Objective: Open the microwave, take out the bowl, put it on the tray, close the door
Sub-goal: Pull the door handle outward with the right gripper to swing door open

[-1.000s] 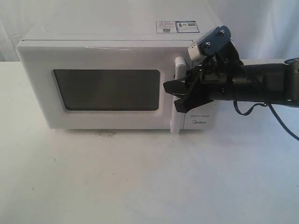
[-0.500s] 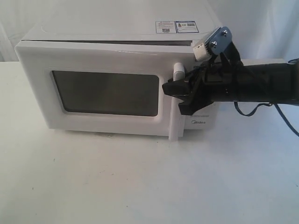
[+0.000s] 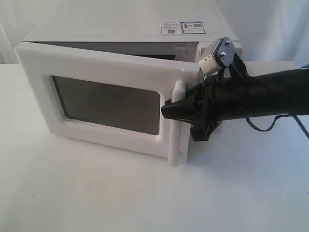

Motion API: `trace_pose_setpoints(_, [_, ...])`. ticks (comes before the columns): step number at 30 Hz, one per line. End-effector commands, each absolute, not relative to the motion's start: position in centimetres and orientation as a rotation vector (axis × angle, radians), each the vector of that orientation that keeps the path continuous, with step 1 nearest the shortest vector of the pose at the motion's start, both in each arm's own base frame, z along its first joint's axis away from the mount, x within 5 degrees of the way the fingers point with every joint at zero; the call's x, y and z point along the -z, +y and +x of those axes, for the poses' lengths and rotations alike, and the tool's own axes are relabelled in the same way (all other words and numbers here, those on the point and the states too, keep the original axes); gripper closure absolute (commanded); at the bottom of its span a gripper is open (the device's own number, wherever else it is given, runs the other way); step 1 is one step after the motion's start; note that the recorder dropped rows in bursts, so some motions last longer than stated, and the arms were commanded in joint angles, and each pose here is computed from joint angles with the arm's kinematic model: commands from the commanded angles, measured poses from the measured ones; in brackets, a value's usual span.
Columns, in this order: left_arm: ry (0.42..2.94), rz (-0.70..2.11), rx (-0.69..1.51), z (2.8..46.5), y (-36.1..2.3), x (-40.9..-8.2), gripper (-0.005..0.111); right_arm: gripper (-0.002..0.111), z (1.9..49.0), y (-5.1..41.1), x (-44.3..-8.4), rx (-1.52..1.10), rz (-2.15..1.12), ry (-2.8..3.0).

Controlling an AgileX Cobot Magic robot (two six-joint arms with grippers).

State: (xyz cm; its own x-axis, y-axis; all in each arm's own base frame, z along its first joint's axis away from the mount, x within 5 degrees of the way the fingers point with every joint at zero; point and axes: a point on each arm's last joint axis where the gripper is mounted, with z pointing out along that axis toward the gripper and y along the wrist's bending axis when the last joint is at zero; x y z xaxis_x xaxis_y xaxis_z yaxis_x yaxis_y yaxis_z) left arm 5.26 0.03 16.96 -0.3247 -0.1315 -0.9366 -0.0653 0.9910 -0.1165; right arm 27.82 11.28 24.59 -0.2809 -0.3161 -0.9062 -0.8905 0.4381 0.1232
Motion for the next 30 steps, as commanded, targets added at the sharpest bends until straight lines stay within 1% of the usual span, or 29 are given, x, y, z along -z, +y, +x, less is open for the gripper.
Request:
trace_pose_setpoints(1, [1.905, -0.147, 0.066, 5.2, 0.0, -16.8, 0.107, 0.108, 24.4, 12.6, -26.9, -1.118, -1.121, 1.694])
trace_pose_setpoints(8, [1.905, -0.147, 0.066, 5.2, 0.0, -16.8, 0.107, 0.108, 22.1, 13.7, -25.9, -1.249, -1.219, 1.707])
trace_pose_setpoints(13, [1.905, -0.147, 0.066, 5.2, 0.0, -16.8, 0.107, 0.108, 21.4, 14.0, -26.5, -1.240, -1.254, 1.677])
trace_pose_setpoints(16, [1.905, -0.147, 0.066, 5.2, 0.0, -16.8, 0.107, 0.108, 21.5, 13.7, -26.9, -1.192, -1.165, 1.789])
trace_pose_setpoints(20, [1.905, -0.147, 0.066, 5.2, 0.0, -16.8, 0.107, 0.106, 20.9, 13.5, -27.3, -1.174, -1.209, 1.780])
trace_pose_setpoints(21, [1.905, -0.147, 0.066, 5.2, 0.0, -16.8, 0.107, 0.103, 20.7, 13.5, -27.4, -1.184, -1.222, 1.773])
trace_pose_setpoints(23, [1.905, -0.147, 0.066, 5.2, 0.0, -16.8, 0.107, 0.093, 20.4, 13.5, -27.5, -1.222, -1.236, 1.772])
trace_pose_setpoints(26, [1.905, -0.147, 0.066, 5.2, 0.0, -16.8, 0.107, 0.069, 20.1, 13.5, -27.4, -1.247, -1.245, 1.799])
trace_pose_setpoints(28, [1.905, -0.147, 0.066, 5.2, 0.0, -16.8, 0.107, 0.050, 20.1, 13.4, -27.3, -1.254, -1.238, 1.824])
trace_pose_setpoints(29, [1.905, -0.147, 0.066, 5.2, 0.0, -16.8, 0.107, 0.043, 20.1, 13.4, -27.3, -1.263, -1.225, 1.838])
trace_pose_setpoints(30, [1.905, -0.147, 0.066, 5.2, 0.0, -16.8, 0.107, 0.040, 20.1, 13.4, -27.3, -1.272, -1.211, 1.852])
